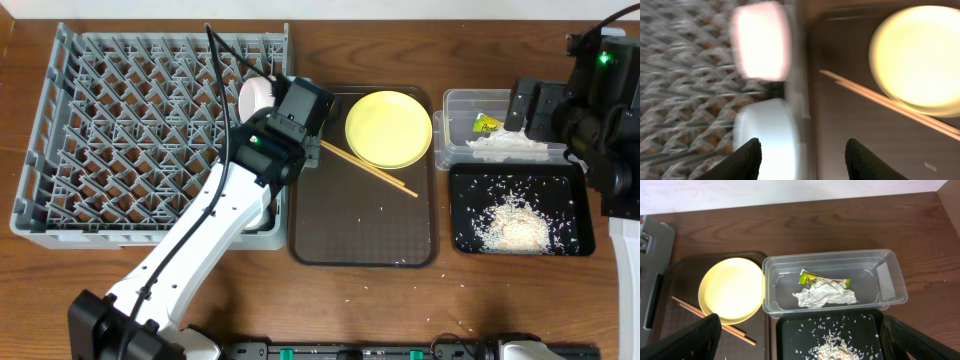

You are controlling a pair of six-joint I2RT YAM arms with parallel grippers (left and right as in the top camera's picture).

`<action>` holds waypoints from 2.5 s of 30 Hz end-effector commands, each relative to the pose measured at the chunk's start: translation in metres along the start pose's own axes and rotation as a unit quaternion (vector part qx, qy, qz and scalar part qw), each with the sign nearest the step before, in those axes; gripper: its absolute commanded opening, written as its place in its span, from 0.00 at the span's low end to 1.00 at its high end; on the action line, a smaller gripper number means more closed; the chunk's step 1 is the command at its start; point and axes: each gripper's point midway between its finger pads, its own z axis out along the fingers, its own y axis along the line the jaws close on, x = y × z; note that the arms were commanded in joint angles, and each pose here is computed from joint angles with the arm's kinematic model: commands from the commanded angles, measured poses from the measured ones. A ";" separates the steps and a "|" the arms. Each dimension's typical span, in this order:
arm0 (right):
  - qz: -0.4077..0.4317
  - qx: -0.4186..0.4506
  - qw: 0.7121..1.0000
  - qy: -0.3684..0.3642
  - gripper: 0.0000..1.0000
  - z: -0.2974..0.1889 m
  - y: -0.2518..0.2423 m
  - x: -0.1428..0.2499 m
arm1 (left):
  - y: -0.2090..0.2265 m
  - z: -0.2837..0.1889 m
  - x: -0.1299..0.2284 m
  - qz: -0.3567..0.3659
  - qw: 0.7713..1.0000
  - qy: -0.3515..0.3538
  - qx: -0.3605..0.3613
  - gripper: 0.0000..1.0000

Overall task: Sort waste into correct bins and load items into the dishwasher
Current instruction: 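Move the left gripper to the yellow plate's rim and grasp it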

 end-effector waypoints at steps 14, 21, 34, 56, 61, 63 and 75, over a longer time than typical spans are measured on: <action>0.007 0.008 1.000 -0.001 0.99 -0.001 -0.004 0.000 | -0.090 0.111 -0.043 -0.030 0.992 0.045 0.116 0.83; 0.007 0.008 1.000 -0.001 0.99 -0.001 -0.004 0.000 | -0.098 0.159 -0.023 -0.092 0.988 0.075 0.103 0.83; 0.007 0.008 1.000 -0.001 0.99 -0.001 -0.004 0.000 | -0.104 0.202 0.002 -0.163 0.977 0.106 0.084 0.70; 0.007 0.008 1.000 -0.001 0.99 -0.001 -0.004 0.000 | -0.117 0.231 0.033 -0.148 0.977 0.129 0.076 0.38; 0.007 0.008 1.000 -0.001 0.99 -0.001 -0.004 0.000 | -0.116 0.231 0.034 -0.148 0.977 0.131 0.075 0.08; 0.007 0.008 1.000 -0.001 0.99 -0.001 -0.004 0.000 | -0.115 0.230 0.034 -0.147 0.978 0.132 0.074 0.07; 0.007 0.008 1.000 0.000 0.99 -0.001 -0.004 0.000 | -0.079 0.162 -0.019 -0.096 0.988 0.084 0.087 0.07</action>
